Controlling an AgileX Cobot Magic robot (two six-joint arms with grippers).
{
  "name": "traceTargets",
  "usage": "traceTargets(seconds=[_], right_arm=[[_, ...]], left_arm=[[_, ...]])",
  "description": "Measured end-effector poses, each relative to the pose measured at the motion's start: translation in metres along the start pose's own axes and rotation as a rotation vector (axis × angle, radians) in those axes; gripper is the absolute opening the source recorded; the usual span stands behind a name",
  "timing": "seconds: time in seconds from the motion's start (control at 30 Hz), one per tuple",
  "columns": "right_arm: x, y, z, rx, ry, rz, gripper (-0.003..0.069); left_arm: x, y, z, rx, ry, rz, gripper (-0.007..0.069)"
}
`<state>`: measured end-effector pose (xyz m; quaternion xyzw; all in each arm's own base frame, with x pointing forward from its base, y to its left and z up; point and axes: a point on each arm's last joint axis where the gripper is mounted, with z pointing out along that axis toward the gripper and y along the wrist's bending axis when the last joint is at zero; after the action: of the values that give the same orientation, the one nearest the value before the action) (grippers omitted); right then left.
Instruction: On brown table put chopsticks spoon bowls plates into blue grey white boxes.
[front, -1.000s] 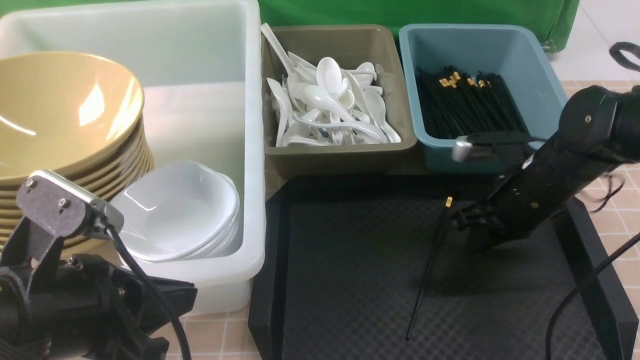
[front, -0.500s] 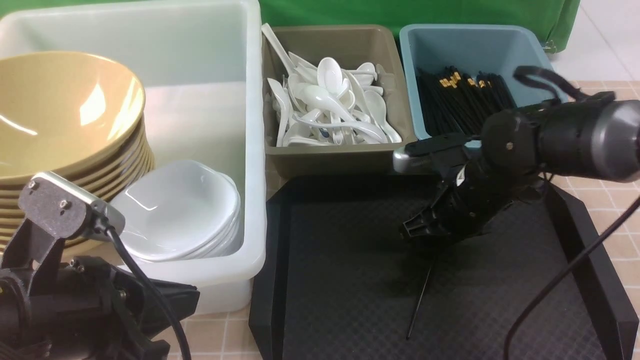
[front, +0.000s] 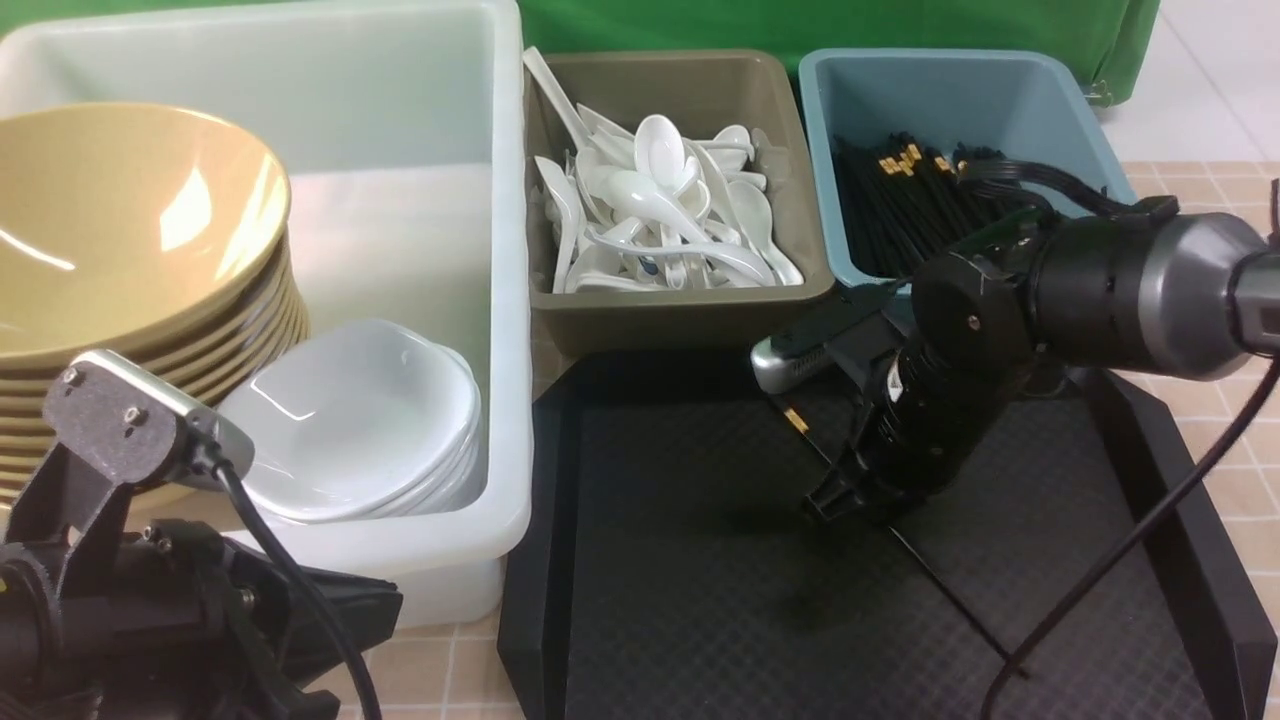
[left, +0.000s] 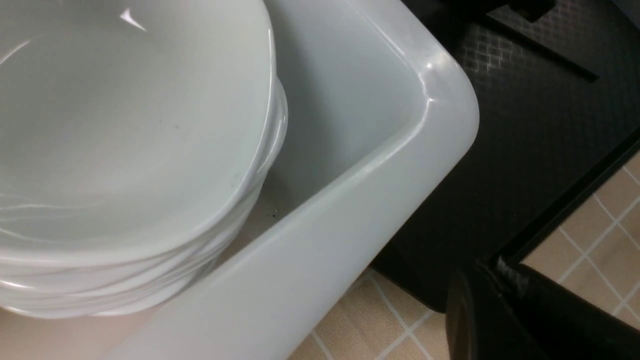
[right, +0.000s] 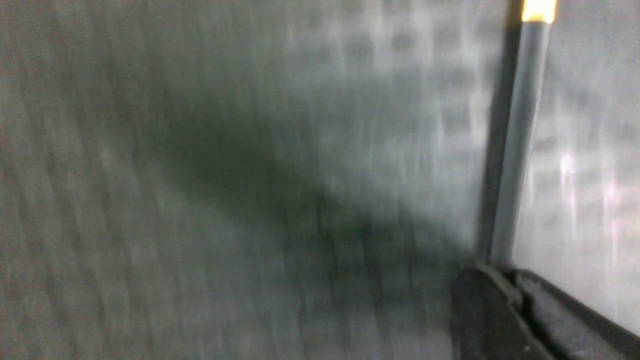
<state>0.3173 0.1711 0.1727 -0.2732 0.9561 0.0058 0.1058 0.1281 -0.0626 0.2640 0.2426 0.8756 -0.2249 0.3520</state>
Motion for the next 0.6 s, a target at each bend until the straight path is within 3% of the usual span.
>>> traceTargets(seconds=[0.2,0.4,0.5,0.6], right_arm=[[0.004,-0.002,-0.069,0.013,-0.180,-0.027,0.0068],[-0.004,-0.029,-0.166,0.124,-0.780,-0.003,0.0068],[-0.025,-0.063,-0.174,0.197,-1.094,0.077,0.0068],[-0.039,-0.088,-0.161,0.228,-1.244,0.130,0.0070]], left_arm=[[0.000,0.000,0.000,-0.004,-0.004,0.000,0.0005],[-0.003,0.003,0.000,-0.029,-0.030,-0.001,0.0005],[-0.003,0.003,0.000,-0.032,-0.034,-0.001,0.0005],[-0.003,0.003,0.000,-0.036,-0.037,-0.001,0.0005]])
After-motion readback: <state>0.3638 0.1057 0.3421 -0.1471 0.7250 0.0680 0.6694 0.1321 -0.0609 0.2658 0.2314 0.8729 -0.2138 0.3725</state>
